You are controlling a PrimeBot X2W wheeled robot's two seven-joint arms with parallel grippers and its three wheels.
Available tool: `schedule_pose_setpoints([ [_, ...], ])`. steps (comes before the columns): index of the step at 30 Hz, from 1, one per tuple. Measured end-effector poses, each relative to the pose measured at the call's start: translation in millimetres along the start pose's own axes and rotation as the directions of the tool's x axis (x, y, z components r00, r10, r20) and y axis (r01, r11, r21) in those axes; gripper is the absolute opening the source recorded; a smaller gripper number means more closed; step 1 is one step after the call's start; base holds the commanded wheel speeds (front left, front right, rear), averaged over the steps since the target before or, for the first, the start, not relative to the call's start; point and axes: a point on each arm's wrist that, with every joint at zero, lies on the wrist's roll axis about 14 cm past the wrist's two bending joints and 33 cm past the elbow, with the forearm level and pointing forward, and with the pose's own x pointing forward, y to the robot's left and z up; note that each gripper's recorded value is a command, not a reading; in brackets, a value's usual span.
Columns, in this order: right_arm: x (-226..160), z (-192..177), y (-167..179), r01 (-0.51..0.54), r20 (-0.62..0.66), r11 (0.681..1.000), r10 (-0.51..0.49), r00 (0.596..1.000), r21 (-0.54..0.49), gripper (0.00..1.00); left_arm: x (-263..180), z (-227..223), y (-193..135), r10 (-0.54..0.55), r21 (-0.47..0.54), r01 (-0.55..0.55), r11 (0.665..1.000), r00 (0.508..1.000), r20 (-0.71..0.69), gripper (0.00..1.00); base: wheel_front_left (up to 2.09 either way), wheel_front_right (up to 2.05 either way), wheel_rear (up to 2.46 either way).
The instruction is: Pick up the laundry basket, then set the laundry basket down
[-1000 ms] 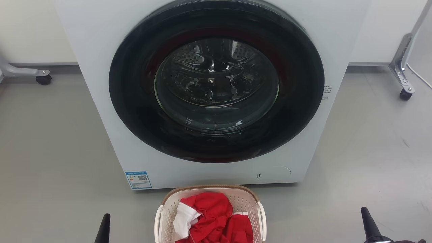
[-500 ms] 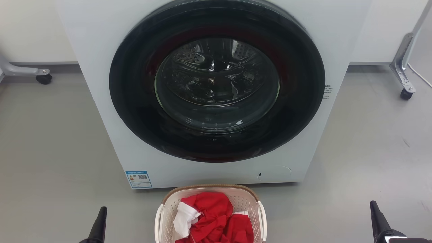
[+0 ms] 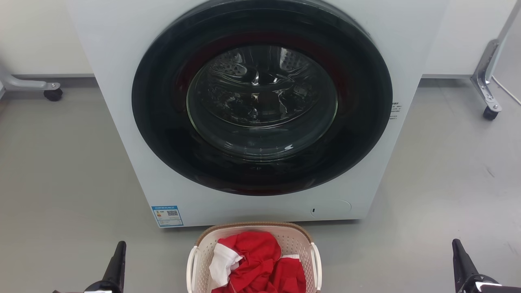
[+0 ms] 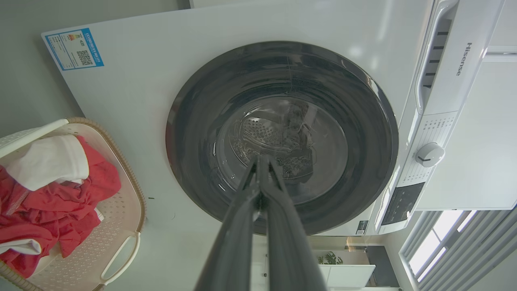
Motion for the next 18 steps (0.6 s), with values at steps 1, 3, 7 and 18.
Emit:
schedule_pose_setpoints([
  [1,0.0,0.0,0.0,0.000,0.000,1.000,0.000,1.000,0.000,0.00,0.0,0.0,0.0,0.000,0.000,0.000,1.000,1.000,0.000,0.00,0.00,0.00,0.00],
  [3,0.0,0.0,0.0,0.000,0.000,1.000,0.000,1.000,0.000,0.00,0.0,-0.1,0.0,0.000,0.000,0.000,1.000,1.000,0.000,0.00,0.00,0.00,0.00],
  [7,0.0,0.0,0.0,0.000,0.000,1.000,0.000,1.000,0.000,0.00,0.0,-0.1,0.1,0.000,0.000,0.000,1.000,1.000,0.000,0.00,0.00,0.00,0.00],
  [18,0.0,-0.1,0.0,0.000,0.000,1.000,0.000,1.000,0.001,0.00,0.0,-0.1,0.2,0.000,0.000,0.000,1.000,1.000,0.000,0.00,0.00,0.00,0.00],
])
